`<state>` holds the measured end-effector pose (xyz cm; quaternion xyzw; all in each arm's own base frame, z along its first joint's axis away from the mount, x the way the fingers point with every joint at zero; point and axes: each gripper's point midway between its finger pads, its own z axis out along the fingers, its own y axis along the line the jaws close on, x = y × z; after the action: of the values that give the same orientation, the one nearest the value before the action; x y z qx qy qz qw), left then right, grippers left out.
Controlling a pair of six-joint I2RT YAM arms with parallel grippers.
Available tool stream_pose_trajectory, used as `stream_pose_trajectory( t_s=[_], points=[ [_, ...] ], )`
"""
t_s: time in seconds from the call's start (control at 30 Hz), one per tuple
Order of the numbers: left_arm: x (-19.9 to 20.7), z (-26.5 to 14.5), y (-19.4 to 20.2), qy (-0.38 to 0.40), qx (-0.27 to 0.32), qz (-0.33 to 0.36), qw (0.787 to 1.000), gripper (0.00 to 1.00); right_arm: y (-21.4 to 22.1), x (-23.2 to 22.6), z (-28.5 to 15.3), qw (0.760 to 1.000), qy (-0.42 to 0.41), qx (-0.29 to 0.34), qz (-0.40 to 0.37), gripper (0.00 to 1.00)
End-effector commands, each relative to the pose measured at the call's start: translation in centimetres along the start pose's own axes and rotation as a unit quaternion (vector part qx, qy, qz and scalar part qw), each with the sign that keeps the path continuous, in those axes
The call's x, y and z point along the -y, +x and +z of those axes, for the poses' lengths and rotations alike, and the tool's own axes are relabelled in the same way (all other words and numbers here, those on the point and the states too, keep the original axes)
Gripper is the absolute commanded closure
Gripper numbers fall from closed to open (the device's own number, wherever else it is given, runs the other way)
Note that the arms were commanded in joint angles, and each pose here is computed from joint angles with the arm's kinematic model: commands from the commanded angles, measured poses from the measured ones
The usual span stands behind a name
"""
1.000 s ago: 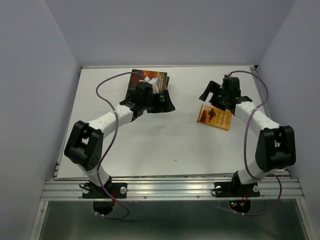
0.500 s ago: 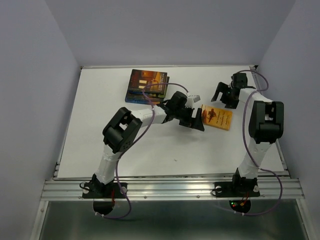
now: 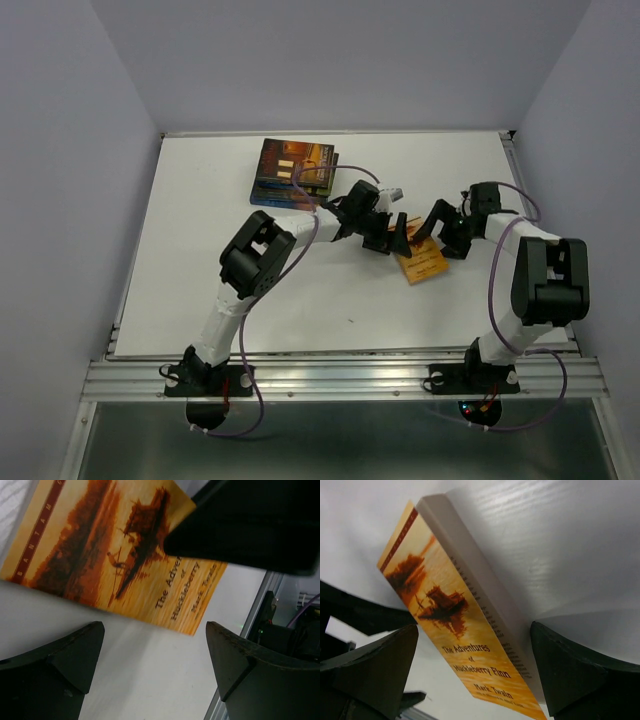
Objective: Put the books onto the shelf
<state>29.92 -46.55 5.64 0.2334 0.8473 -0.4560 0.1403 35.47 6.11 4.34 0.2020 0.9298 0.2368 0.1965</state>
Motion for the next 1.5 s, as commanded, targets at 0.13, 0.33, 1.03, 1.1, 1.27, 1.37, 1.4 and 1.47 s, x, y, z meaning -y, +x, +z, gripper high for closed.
stream_pose_trajectory(
  t_s=[0.13,0.33,1.03,1.1,1.27,1.37,1.4,1.47],
  points=[
    [-1.3,1.1,-1.6,-0.023,0.015,-0.023,0.999,0.13,2.6,-3.1,-1.1,0.996,-0.079,-0.029,-0.005,0.02],
    [-1.6,0.6,-1.4,-0.037,0.019,-0.032,0.999,0.13,0.4,-6.0,-3.2,0.993,-0.113,0.005,-0.036,0.07],
    [-1.3,0.1,-1.7,-0.016,0.028,-0.045,0.998,0.12,4.4,-7.2,-3.1,0.978,-0.188,-0.082,-0.040,0.56],
    [-1.2,0.0,-1.8,-0.011,0.031,-0.046,0.998,0.12,4.5,-7.0,-2.8,0.978,-0.185,-0.086,-0.040,0.58],
    [-0.9,-0.4,-1.9,-0.005,0.034,-0.046,0.998,0.12,4.7,-5.8,-1.6,0.984,-0.151,-0.092,-0.033,0.70],
    [-0.9,-0.8,-2.0,-0.005,0.039,-0.047,0.998,0.12,3.8,-5.3,-1.5,0.989,-0.125,-0.070,-0.036,0.81],
    [-0.9,-1.0,-2.1,-0.005,0.042,-0.049,0.998,0.12,3.3,-5.3,-1.6,0.990,-0.121,-0.060,-0.039,0.84],
    [-1.0,-1.7,-2.3,-0.004,0.048,-0.053,0.997,0.12,2.3,-5.7,-2.4,0.992,-0.114,-0.034,-0.049,0.90]
  ],
)
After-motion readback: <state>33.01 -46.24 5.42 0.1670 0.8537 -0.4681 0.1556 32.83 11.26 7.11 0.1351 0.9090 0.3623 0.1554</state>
